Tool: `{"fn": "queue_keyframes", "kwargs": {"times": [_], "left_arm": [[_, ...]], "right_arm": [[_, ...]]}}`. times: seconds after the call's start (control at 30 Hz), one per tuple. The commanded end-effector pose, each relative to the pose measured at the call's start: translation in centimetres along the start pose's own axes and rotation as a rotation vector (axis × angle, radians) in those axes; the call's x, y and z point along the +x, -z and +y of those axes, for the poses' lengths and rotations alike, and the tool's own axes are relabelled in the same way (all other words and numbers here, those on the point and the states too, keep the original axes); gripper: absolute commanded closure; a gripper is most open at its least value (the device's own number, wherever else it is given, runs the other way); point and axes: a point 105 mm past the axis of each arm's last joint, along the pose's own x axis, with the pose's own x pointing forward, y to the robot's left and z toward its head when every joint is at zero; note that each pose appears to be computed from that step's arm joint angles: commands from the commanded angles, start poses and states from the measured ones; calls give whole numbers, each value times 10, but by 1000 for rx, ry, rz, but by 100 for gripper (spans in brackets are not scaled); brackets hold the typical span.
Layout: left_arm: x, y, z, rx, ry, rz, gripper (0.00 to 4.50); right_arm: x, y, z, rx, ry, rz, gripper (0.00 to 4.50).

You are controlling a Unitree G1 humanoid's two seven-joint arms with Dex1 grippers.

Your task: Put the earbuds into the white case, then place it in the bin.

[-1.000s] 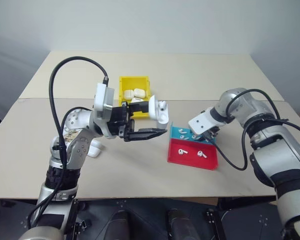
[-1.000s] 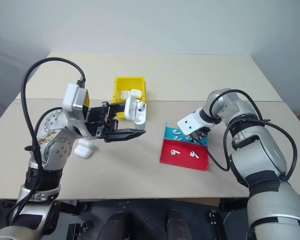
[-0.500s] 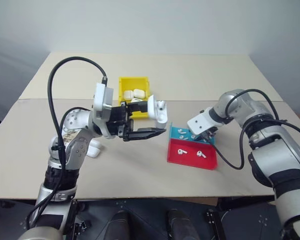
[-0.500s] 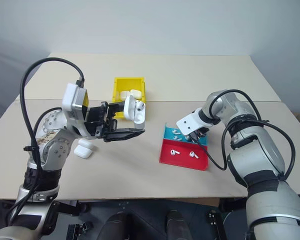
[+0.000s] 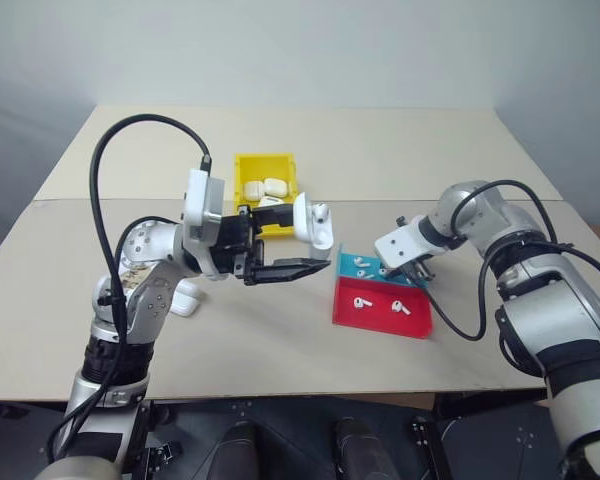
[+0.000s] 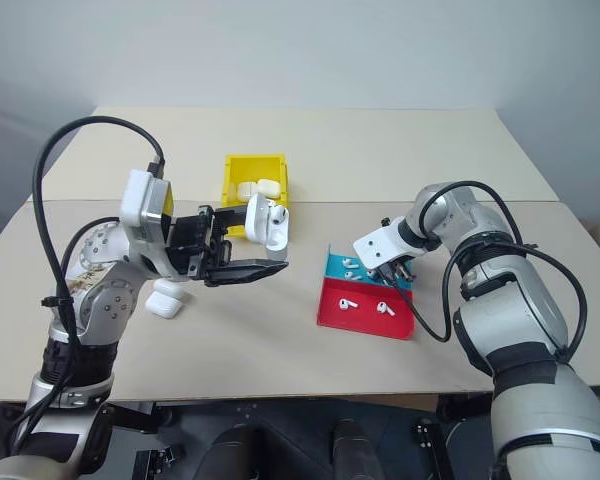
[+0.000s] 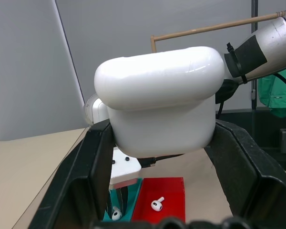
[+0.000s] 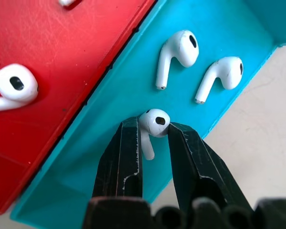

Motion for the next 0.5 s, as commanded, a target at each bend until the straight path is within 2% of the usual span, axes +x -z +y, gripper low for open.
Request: {"fn": "queue_keyframes", "kwargs": {"times": [0.03,0.1,0.27,0.4,0.5], "left_arm": [[4,-10,1,23,32,-38,172],[6,-10,3,20,41,-44,172],[8,-11,9,12,55,-56,172],[10,-11,15,1,64,-61,172],[13,-10,18,-11,75,-64,172]], "right_arm": [[-47,-3,-21,83,171,-84,387],[-72,-11,-25,161,233,-213,387],[-136,-41,-21,435,462,-653,387],[-169,-73,-3,603,571,-964,387],[-178,-98,9,672,600,-1118,387]]}}
